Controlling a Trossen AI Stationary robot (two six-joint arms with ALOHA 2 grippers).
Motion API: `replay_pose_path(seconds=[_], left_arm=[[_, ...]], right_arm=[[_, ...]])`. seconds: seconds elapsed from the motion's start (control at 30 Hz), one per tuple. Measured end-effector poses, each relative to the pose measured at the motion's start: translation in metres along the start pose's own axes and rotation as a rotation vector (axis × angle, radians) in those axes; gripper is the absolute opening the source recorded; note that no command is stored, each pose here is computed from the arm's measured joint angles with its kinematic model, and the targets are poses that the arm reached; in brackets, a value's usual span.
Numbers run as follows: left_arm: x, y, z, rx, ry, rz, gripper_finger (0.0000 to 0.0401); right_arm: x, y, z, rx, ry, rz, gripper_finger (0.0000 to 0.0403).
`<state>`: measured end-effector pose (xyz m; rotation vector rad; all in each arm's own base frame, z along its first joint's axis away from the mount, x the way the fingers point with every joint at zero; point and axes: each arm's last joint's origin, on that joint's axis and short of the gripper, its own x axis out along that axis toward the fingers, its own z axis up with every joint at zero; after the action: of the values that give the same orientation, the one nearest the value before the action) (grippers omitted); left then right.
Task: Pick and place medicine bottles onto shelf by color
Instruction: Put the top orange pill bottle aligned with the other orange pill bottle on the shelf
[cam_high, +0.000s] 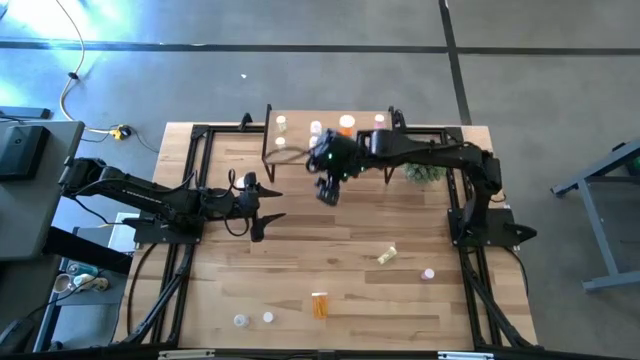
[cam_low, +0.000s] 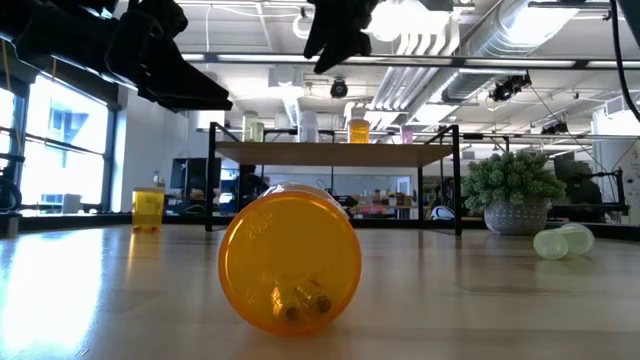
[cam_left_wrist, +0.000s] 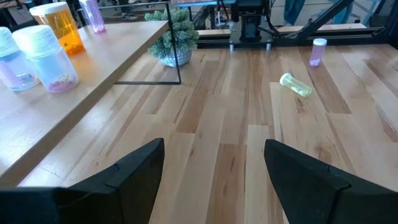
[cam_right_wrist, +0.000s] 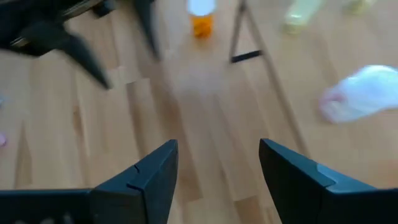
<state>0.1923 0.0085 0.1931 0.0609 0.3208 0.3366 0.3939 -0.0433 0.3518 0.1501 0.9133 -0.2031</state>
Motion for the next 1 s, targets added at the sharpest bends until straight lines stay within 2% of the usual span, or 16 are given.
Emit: replay_pose_path(seconds=[0.23, 0.5, 0.7, 1.0], left_arm=[[0.0, 0.0, -0.001, 0.002, 0.006, -0.004, 0.0267], [-0.001, -0.001, -0.003, 0.01, 0.033, -0.007, 0.0266], [-0.002, -0.005, -0.003, 0.009, 0.031, -0.027, 0.0266], [-0.006, -0.014, -0.004, -0.018, 0.032, -0.073, 0.0266]], right_arm=[[0.004, 0.047, -0.012, -0.081, 0.031, -0.01, 0.0215], [0.03, 0.09, -0.027, -0.119, 0.078, -0.08, 0.0215], [0.047, 0.11, -0.038, -0.142, 0.122, -0.079, 0.0215], [0.051, 0.13, -0.049, -0.171, 0.149, -0.068, 0.0215]])
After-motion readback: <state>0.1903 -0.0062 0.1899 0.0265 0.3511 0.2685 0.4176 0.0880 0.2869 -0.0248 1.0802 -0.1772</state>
